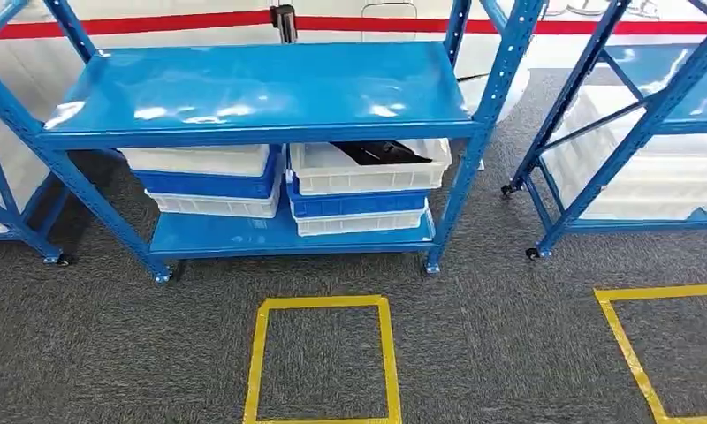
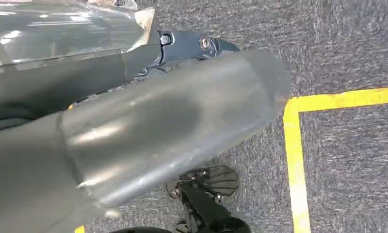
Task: Take the parts from the cabinet and place them on the table.
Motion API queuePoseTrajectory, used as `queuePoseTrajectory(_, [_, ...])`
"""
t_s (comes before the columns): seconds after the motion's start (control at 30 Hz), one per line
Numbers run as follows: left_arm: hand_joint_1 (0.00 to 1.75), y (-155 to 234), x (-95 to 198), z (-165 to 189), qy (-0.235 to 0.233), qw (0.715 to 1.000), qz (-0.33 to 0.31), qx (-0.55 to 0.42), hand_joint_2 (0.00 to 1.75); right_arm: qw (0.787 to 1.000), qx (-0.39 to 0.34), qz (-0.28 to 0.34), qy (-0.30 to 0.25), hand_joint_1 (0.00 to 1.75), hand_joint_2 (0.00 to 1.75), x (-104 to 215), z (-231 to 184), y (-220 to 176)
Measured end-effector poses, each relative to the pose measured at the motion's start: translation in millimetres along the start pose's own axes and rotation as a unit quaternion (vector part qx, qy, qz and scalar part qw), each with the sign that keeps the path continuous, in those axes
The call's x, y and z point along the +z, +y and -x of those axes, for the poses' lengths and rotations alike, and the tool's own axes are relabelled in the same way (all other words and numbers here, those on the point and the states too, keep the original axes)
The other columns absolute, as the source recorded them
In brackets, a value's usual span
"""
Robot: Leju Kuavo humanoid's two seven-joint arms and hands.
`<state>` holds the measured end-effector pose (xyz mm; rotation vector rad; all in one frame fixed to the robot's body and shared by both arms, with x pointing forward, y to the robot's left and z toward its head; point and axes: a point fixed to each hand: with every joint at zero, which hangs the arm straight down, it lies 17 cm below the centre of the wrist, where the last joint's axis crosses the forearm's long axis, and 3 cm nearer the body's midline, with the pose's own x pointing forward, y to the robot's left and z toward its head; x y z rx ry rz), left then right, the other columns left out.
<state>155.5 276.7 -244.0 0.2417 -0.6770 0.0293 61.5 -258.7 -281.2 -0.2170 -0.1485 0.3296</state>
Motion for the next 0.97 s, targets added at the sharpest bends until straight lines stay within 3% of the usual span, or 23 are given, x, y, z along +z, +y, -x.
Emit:
queuePoseTrajectory(0.3, [0.00, 0.0, 0.1, 0.2, 0.000, 1.000, 0.000, -0.001, 0.00, 1.000, -0.001, 0.001, 0.001, 0.00, 0.00, 0.0, -0.1, -0.4])
queuePoseTrajectory(0.33, [0.00, 0.0, 0.1, 0.2, 0.000, 1.000, 0.000, -0.001, 1.75, 1.000, -0.001, 0.001, 0.003, 0.00, 0.00, -0.1, 0.5, -0.4])
queuePoseTrajectory(0.53, [0.00, 0.4, 0.1, 0.2, 0.000, 1.000, -0.001, -0.002, 1.75, 1.000, 0.001, 0.001, 0.015, 0.00, 0.00, -0.1, 4.3, -0.8])
queuePoseTrajectory(0.57, [0.00, 0.4, 0.1, 0.3, 0.000, 1.000, -0.001, -0.002, 1.75, 1.000, 0.003, 0.001, 0.015, 0.00, 1.75, -0.1, 4.4, -0.9])
queuePoseTrajectory(0.8, [0.00, 0.6, 1.1, 8.1, 0.016, 1.000, 0.003, -0.010, 1.75, 1.000, 0.002, -0.018, 0.019, 0.00, 1.75, 1.2, 8.5, 6.5])
queuePoseTrajectory(0.83, [0.00, 1.0, 1.7, 11.0, 0.021, 1.000, 0.006, -0.011, 1.75, 1.000, 0.000, -0.021, 0.020, 0.00, 0.00, 1.5, 9.8, 7.9])
queuePoseTrajectory(0.87, [0.00, 1.7, 2.2, 13.7, 0.025, 1.000, 0.007, -0.012, 0.00, 0.999, -0.002, -0.023, 0.021, 0.00, 0.00, 1.8, 11.7, 9.1])
queuePoseTrajectory(0.97, [0.00, 5.6, 3.5, 22.5, 0.043, 0.999, 0.007, -0.006, 0.00, 0.999, -0.014, -0.032, 0.020, 0.00, 0.00, 2.1, 15.3, 11.1])
